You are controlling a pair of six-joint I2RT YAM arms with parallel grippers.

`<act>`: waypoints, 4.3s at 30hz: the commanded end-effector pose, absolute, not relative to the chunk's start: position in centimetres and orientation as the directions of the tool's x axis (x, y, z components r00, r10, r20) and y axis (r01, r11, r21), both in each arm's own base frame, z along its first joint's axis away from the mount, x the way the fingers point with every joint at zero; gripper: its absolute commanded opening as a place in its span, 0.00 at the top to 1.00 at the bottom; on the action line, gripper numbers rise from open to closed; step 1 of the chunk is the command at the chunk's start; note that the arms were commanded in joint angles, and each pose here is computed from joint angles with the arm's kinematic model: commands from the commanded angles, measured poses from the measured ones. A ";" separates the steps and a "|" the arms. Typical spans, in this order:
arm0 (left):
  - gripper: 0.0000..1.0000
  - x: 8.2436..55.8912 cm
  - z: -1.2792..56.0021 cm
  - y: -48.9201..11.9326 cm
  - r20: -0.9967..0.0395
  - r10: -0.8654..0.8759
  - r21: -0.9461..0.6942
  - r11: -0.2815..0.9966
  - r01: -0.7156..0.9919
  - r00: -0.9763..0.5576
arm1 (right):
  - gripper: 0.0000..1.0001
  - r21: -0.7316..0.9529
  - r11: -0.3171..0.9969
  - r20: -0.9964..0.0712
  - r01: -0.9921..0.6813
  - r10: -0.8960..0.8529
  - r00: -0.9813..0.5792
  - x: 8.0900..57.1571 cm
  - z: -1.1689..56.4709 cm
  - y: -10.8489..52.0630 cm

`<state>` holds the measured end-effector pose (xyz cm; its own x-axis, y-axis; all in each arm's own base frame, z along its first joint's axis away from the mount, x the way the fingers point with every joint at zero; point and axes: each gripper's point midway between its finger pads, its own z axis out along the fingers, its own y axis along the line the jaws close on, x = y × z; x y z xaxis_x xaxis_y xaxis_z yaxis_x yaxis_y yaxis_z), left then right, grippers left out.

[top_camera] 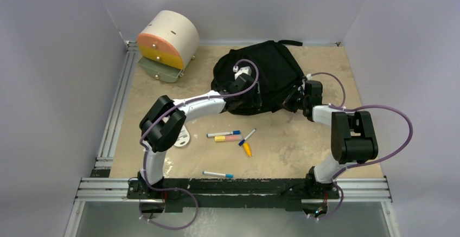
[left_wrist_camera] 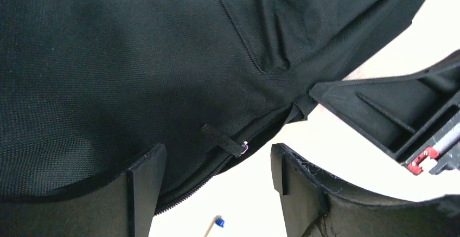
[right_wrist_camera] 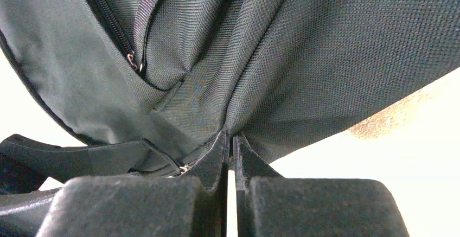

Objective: Pack the student bag
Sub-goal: Zip the student bag at the center of the board.

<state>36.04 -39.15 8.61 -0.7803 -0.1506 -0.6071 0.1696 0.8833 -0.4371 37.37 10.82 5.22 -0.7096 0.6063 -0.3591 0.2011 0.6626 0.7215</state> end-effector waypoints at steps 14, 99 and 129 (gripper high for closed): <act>0.50 37.9 7.5 -41.4 -0.483 -0.391 -0.575 0.816 -0.053 -0.784 | 1.00 0.709 0.678 -0.368 0.192 0.589 -0.720 36.8 4.7 10.6; 1.00 37.6 17.5 -28.9 -0.849 -0.010 -0.204 0.929 0.309 -0.529 | 0.43 -0.156 0.499 -0.983 -0.852 0.007 0.184 30.2 21.1 24.9; 1.00 37.3 19.2 -27.3 -0.850 -0.088 -0.243 0.941 0.238 -0.520 | 0.60 -0.219 0.509 -0.961 -0.833 -0.260 0.094 35.5 14.0 30.0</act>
